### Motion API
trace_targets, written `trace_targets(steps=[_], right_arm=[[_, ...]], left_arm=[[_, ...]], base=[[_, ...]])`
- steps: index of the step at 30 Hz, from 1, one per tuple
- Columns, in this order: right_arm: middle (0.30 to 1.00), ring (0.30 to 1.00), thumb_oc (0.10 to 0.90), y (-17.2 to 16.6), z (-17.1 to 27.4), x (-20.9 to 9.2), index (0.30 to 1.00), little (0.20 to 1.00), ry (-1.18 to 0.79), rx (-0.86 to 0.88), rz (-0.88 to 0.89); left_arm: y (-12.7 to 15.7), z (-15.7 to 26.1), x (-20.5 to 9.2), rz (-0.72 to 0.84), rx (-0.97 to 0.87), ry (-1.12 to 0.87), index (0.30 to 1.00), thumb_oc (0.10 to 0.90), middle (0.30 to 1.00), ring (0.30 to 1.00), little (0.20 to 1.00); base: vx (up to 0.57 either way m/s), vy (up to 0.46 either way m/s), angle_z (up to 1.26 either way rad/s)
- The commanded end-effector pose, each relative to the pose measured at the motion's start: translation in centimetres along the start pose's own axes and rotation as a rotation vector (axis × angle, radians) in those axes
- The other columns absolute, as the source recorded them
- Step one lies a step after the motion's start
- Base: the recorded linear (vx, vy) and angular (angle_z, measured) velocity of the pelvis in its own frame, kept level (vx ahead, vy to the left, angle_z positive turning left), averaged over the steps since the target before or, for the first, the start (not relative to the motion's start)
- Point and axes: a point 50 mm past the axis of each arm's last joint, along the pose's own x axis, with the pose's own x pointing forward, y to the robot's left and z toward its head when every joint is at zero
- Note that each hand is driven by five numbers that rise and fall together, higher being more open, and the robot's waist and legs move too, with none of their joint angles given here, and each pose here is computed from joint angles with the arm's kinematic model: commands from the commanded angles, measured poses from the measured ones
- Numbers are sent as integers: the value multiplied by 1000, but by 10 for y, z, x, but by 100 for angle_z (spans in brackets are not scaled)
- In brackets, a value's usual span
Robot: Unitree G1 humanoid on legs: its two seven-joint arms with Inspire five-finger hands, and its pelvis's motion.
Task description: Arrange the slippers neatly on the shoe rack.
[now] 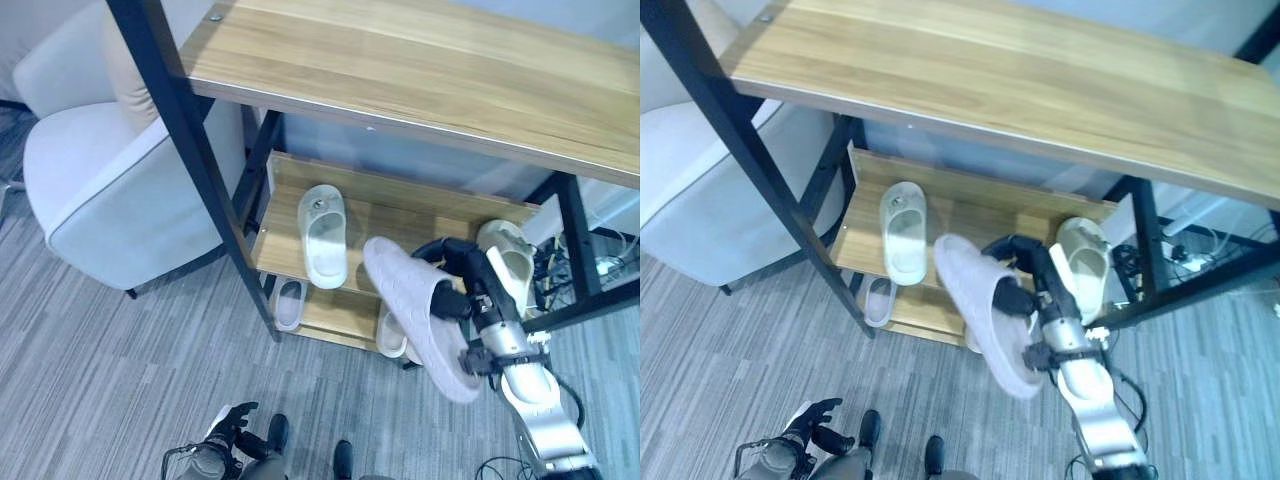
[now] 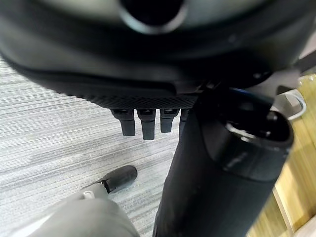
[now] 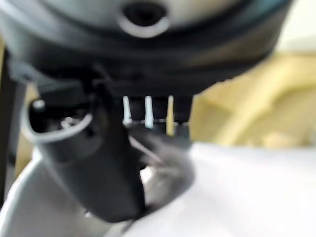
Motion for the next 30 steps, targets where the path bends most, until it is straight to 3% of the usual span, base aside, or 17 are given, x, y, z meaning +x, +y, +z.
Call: trace_targets(steps=[1, 8, 14, 18, 24, 30], right_arm=[[300, 300, 400, 9, 31, -5, 300, 300, -167, 48, 150], [300, 300, 400, 29, -16, -23, 300, 300, 72, 142, 260], [300, 300, 400, 24, -35, 5, 300, 300, 117, 108, 94], [300, 300, 400, 15, -1, 64, 300, 300, -49, 96, -64], [300, 300, 400, 7, 71, 120, 300, 300, -311, 31, -246], [300, 300, 400, -21, 129, 140, 300, 300, -499, -18, -446]], left_arm=[[2, -15, -2, 17, -81, 77, 900, 800, 900, 900, 900], [35, -13, -2, 184, -233, 61, 900, 800, 900, 900, 900], [36, 27, 5, 283, -351, -89, 900, 800, 900, 900, 900], [62, 71, 3, 441, -615, -296, 900, 800, 900, 900, 900], [107, 116, -11, 655, -826, -484, 900, 800, 900, 900, 900], [121, 147, -24, 750, -803, -601, 900, 800, 900, 900, 900]], base=[[-97, -23, -22], [-117, -57, 1], [-195, -43, 47], [-81, 37, 14], [-55, -38, 0], [21, -78, 16]])
